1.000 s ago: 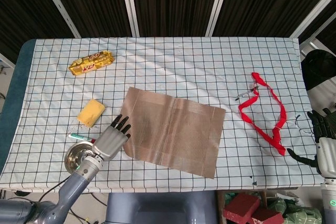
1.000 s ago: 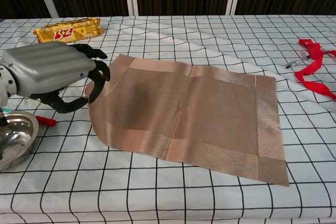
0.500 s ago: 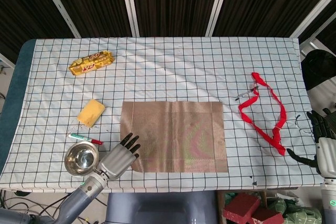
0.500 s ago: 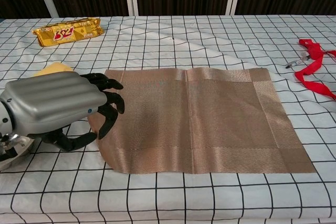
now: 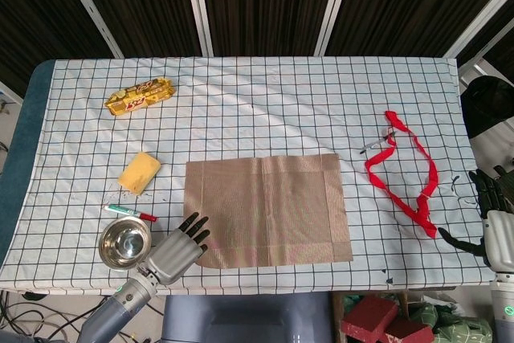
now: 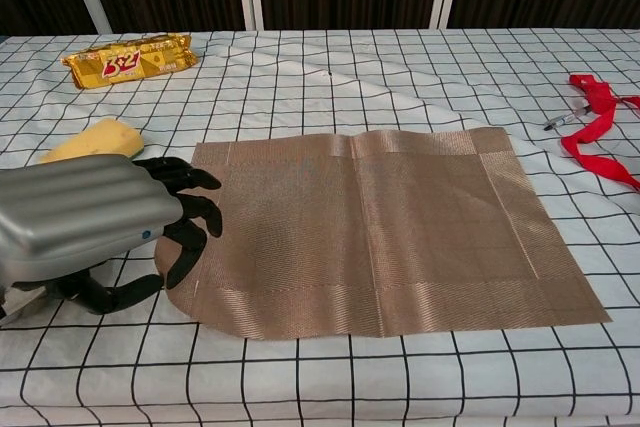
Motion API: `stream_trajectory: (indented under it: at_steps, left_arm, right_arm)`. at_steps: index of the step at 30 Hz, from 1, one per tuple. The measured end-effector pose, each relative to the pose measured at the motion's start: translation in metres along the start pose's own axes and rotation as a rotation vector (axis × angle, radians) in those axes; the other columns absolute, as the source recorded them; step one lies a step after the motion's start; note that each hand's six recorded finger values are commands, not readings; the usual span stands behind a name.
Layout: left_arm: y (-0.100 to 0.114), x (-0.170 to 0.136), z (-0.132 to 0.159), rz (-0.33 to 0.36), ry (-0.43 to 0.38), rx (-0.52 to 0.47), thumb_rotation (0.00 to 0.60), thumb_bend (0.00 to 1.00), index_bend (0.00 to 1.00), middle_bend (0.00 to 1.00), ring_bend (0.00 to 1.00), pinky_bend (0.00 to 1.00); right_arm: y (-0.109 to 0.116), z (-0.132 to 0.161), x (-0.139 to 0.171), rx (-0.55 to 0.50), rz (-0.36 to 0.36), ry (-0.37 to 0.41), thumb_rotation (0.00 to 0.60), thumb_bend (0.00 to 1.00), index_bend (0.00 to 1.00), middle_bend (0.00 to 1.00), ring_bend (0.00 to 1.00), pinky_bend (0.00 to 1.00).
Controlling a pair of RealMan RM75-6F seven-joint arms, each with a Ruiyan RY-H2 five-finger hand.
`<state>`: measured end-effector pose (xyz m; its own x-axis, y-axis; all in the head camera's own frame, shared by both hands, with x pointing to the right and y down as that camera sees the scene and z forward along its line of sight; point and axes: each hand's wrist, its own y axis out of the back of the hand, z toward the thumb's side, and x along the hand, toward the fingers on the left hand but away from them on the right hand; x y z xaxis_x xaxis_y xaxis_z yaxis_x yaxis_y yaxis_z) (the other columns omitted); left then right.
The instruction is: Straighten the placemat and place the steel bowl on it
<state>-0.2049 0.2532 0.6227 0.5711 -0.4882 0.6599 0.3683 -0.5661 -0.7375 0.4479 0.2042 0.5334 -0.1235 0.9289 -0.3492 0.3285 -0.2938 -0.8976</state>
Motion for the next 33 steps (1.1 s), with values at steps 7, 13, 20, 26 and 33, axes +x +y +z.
stream_trajectory:
  at_steps: [7, 13, 20, 26, 33]
  left_arm:
    - [-0.006, -0.007, -0.003, -0.023, -0.001, 0.012, 0.6, 0.35, 0.44, 0.15, 0.02, 0.06]
    - [-0.008, -0.012, -0.005, -0.028, -0.006, 0.007, 0.6, 0.14, 0.27, 0.12, 0.02, 0.06]
    - [-0.001, -0.027, -0.01, 0.011, 0.0, -0.035, 0.6, 0.13, 0.27, 0.14, 0.02, 0.07]
    - [0.001, -0.057, -0.034, 0.053, 0.093, -0.058, 0.6, 0.13, 0.39, 0.16, 0.02, 0.07]
    - [-0.023, -0.102, -0.073, 0.013, 0.291, -0.087, 0.6, 0.13, 0.42, 0.17, 0.03, 0.08]
  right_arm:
    - [0.0, -0.001, 0.0, 0.001, 0.0, -0.006, 0.6, 0.1, 0.0, 0.0, 0.0, 0.16]
    - [-0.001, 0.0, 0.0, 0.001, 0.004, -0.008, 0.6, 0.1, 0.0, 0.0, 0.0, 0.16]
    - [-0.001, 0.0, 0.0, 0.0, 0.008, -0.009, 0.6, 0.1, 0.0, 0.0, 0.0, 0.16]
    - [-0.003, 0.0, 0.0, 0.0, 0.014, -0.007, 0.6, 0.1, 0.0, 0.0, 0.0, 0.16]
    - [-0.006, 0.002, 0.001, 0.005, 0.024, -0.001, 0.6, 0.1, 0.0, 0.0, 0.0, 0.16]
